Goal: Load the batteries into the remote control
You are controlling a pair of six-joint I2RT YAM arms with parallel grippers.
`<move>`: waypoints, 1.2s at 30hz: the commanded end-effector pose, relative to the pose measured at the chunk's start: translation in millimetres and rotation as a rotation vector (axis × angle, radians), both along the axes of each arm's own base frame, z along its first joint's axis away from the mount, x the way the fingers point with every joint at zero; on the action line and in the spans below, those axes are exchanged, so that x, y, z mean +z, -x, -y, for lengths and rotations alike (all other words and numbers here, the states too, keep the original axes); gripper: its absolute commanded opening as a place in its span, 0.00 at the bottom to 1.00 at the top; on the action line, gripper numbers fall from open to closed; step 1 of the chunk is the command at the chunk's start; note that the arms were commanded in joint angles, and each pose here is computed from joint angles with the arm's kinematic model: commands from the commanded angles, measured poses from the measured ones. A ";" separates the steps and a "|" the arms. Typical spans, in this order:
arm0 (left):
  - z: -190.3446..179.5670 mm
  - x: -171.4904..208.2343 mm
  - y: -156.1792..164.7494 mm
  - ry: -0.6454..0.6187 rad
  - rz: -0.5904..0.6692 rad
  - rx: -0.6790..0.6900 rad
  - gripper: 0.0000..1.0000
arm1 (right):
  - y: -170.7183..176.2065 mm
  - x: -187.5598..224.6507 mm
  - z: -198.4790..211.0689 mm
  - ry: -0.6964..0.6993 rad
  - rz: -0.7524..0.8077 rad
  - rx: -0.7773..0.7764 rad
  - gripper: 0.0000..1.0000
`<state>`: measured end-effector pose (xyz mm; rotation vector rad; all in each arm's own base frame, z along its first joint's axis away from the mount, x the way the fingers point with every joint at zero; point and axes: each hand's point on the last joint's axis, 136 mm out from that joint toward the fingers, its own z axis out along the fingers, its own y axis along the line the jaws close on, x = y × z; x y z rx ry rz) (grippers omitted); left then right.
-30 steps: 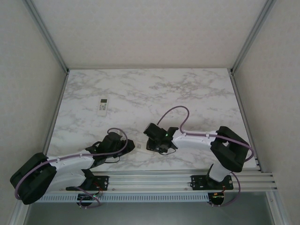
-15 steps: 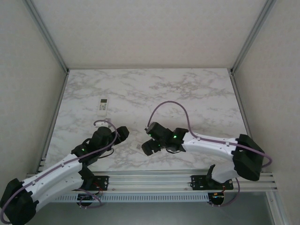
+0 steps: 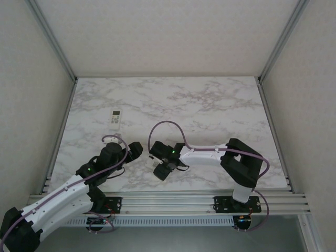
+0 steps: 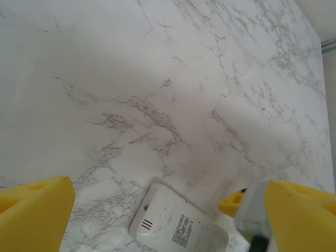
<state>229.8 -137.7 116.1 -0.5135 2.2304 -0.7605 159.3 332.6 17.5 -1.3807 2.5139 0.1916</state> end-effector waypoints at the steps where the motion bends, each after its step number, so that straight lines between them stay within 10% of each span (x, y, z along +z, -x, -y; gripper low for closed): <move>1: 0.8 13.2 -3.1 0.022 0.010 0.002 0.93 | 6.2 -9.7 -0.6 0.047 -0.007 0.038 0.76; 9: 3.0 23.4 -7.5 0.049 0.014 -0.015 0.94 | 1.7 5.3 -3.5 0.016 0.010 -0.011 0.48; 20: 43.5 70.7 -11.8 0.275 0.028 -0.172 0.82 | -26.3 148.1 -55.2 -0.748 -0.207 -0.331 0.43; 36: 53.5 70.8 -16.8 0.299 -0.003 -0.196 0.13 | -13.9 153.1 -76.4 -0.797 -0.325 -0.310 0.45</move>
